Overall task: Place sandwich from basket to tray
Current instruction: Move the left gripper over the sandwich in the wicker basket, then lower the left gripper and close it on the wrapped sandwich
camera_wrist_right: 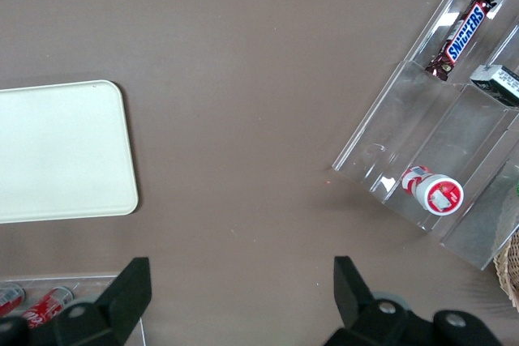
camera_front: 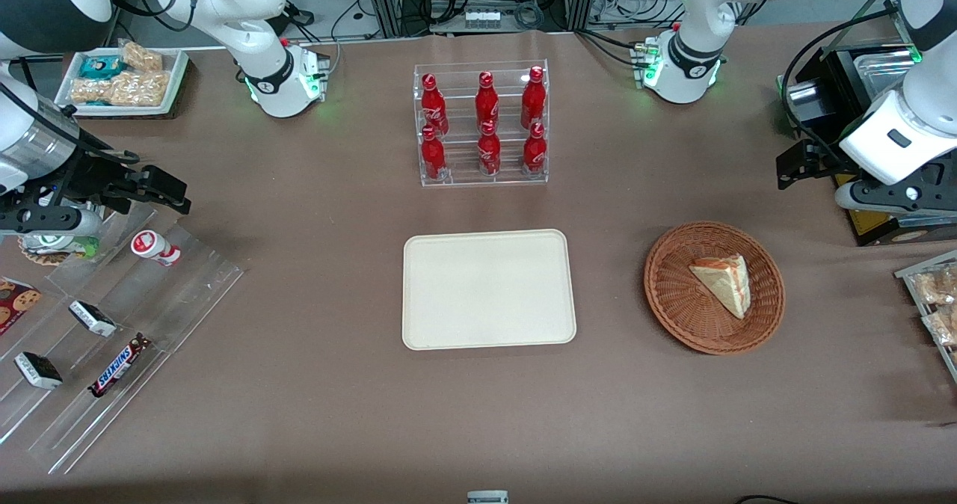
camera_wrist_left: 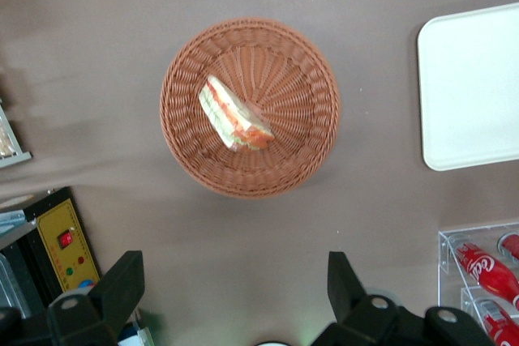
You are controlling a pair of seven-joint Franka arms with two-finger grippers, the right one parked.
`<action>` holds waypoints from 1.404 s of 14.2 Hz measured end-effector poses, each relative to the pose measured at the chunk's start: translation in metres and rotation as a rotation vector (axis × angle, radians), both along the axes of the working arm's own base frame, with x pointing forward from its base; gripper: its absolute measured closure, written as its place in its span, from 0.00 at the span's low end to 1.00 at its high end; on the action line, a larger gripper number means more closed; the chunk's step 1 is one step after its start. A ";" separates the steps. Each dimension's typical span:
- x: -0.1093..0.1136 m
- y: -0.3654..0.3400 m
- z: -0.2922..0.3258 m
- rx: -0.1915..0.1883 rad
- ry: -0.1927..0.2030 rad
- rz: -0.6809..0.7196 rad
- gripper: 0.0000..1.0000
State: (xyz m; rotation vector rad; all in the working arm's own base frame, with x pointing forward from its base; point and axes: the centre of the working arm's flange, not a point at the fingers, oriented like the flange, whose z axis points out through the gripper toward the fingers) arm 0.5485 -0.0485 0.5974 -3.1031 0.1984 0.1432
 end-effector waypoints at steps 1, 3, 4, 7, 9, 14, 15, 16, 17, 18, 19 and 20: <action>0.002 0.000 -0.006 0.002 0.013 0.001 0.00; 0.008 0.001 -0.031 0.006 0.060 0.003 0.00; 0.014 0.002 -0.048 0.008 0.084 0.004 0.00; 0.034 0.002 -0.111 0.008 0.105 0.006 0.00; 0.037 0.007 -0.155 0.008 0.082 0.029 0.00; 0.023 0.027 -0.251 0.005 -0.041 0.147 0.00; 0.019 0.029 -0.266 0.005 -0.070 0.216 0.00; 0.015 0.029 -0.277 0.008 -0.086 0.307 0.00; 0.014 0.029 -0.284 0.012 -0.091 0.407 0.00; 0.014 0.029 -0.288 0.017 -0.096 0.516 0.00; 0.015 0.028 -0.291 0.021 -0.104 0.626 0.00; 0.015 0.027 -0.294 0.024 -0.111 0.722 0.00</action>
